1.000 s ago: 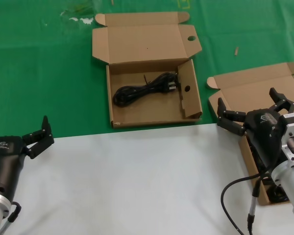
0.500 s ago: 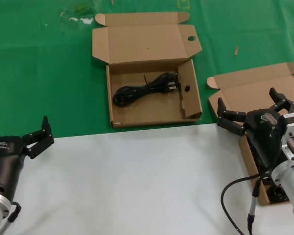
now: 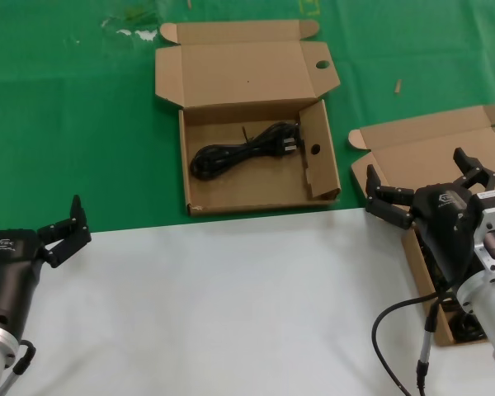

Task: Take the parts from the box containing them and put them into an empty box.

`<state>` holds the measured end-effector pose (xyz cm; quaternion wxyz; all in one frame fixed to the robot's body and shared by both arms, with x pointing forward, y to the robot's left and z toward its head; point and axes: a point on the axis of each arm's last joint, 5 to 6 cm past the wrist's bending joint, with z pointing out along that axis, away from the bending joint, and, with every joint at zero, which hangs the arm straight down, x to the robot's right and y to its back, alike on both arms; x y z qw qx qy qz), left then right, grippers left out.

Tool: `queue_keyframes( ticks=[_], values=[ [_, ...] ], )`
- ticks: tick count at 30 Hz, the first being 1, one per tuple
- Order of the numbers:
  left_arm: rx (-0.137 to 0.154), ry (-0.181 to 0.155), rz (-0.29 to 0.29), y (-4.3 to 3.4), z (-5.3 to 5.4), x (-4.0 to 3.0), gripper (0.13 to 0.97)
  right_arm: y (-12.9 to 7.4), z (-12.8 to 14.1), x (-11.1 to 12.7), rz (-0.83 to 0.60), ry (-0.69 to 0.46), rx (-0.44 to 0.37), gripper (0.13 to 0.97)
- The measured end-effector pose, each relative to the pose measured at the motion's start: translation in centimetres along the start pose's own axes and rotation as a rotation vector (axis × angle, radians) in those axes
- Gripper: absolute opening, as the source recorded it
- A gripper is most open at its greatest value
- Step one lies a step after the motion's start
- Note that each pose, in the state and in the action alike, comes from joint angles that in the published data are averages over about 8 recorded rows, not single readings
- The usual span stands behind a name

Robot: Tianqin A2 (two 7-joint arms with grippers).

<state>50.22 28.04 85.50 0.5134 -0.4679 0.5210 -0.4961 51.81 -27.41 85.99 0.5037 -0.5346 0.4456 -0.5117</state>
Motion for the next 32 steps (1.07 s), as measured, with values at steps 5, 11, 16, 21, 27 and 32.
queue_keyframes(
  ticks=[5, 11, 16, 21, 27, 32],
  values=[
    [0.0, 0.0, 0.0, 0.0, 0.0, 0.0, 0.966, 0.0, 0.0, 0.0, 0.0, 0.0, 0.0, 0.966],
    [0.0, 0.0, 0.0, 0.0, 0.0, 0.0, 0.966, 0.0, 0.0, 0.0, 0.0, 0.0, 0.0, 0.966],
    [0.0, 0.0, 0.0, 0.0, 0.0, 0.0, 0.966, 0.0, 0.0, 0.0, 0.0, 0.0, 0.0, 0.966],
    [0.0, 0.0, 0.0, 0.0, 0.0, 0.0, 0.966, 0.0, 0.0, 0.0, 0.0, 0.0, 0.0, 0.966],
    [0.0, 0.0, 0.0, 0.0, 0.0, 0.0, 0.966, 0.0, 0.0, 0.0, 0.0, 0.0, 0.0, 0.966],
    [0.0, 0.0, 0.0, 0.0, 0.0, 0.0, 0.966, 0.0, 0.0, 0.0, 0.0, 0.0, 0.0, 0.966]
  ],
)
